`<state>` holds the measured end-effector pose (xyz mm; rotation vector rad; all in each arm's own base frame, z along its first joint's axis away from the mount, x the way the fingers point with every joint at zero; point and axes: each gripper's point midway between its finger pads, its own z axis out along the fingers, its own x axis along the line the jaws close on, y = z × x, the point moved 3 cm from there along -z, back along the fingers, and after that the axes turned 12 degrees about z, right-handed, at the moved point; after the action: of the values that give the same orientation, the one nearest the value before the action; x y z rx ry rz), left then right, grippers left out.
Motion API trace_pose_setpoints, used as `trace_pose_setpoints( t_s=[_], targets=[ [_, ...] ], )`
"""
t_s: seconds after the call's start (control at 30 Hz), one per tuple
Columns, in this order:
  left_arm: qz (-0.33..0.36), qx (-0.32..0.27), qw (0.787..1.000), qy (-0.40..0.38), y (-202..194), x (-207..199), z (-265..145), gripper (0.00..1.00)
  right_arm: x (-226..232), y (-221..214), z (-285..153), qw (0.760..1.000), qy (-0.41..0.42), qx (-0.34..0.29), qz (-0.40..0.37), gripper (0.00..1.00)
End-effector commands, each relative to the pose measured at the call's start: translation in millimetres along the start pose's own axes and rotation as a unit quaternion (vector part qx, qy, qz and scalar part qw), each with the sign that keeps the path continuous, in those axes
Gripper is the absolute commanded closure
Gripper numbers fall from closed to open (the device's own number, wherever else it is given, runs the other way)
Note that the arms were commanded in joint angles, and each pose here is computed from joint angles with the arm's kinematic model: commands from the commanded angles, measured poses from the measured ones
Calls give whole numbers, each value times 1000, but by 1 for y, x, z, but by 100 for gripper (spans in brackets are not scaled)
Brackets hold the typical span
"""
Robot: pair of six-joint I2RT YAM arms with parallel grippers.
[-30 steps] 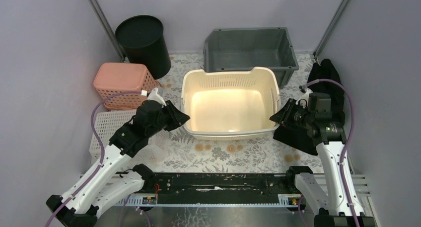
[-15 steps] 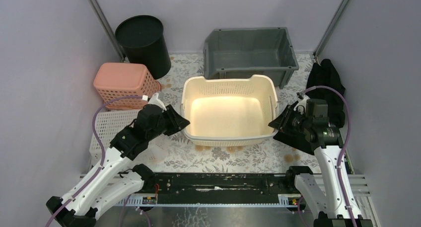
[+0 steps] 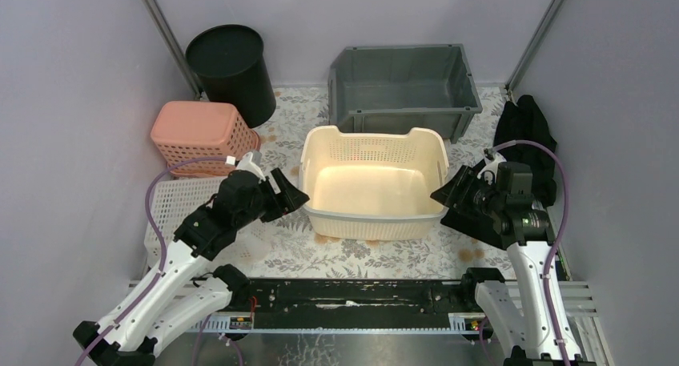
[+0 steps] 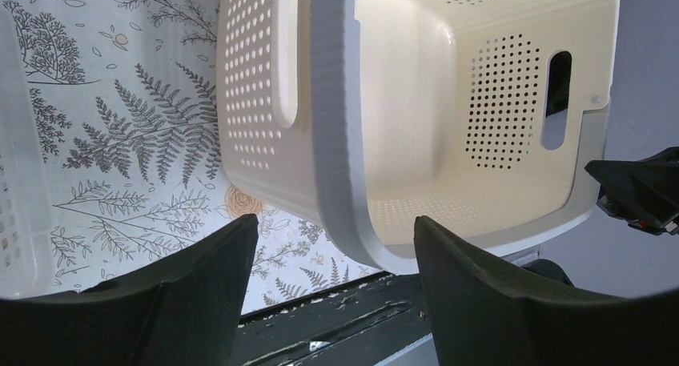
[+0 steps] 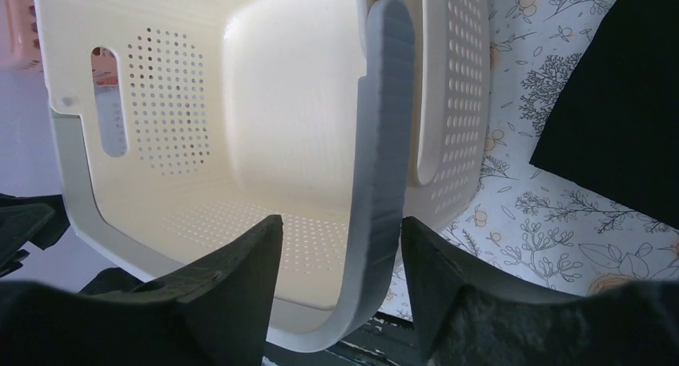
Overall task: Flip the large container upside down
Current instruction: Place the container at the center of the board.
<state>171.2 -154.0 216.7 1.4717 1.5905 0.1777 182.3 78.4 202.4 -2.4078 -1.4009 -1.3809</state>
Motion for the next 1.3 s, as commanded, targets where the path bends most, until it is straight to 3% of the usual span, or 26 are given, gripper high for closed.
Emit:
trace_pose_setpoints(
  t_s=[0.0, 0.37, 0.93, 1.27],
  targets=[
    [9, -12, 1000, -1, 8, -3, -7, 20, 14, 8, -5, 999, 28, -17, -15, 34],
    [14, -20, 1000, 7, 14, -3, -13, 12, 18, 15, -13, 999, 17, -29, -21, 23],
    [18, -49, 999, -2, 31, -12, -28, 11, 36, 29, -29, 997, 29, -60, -36, 21],
    [19, -47, 999, -4, 32, -14, -28, 11, 72, 48, -44, 991, 78, -71, -77, 22]
  ],
)
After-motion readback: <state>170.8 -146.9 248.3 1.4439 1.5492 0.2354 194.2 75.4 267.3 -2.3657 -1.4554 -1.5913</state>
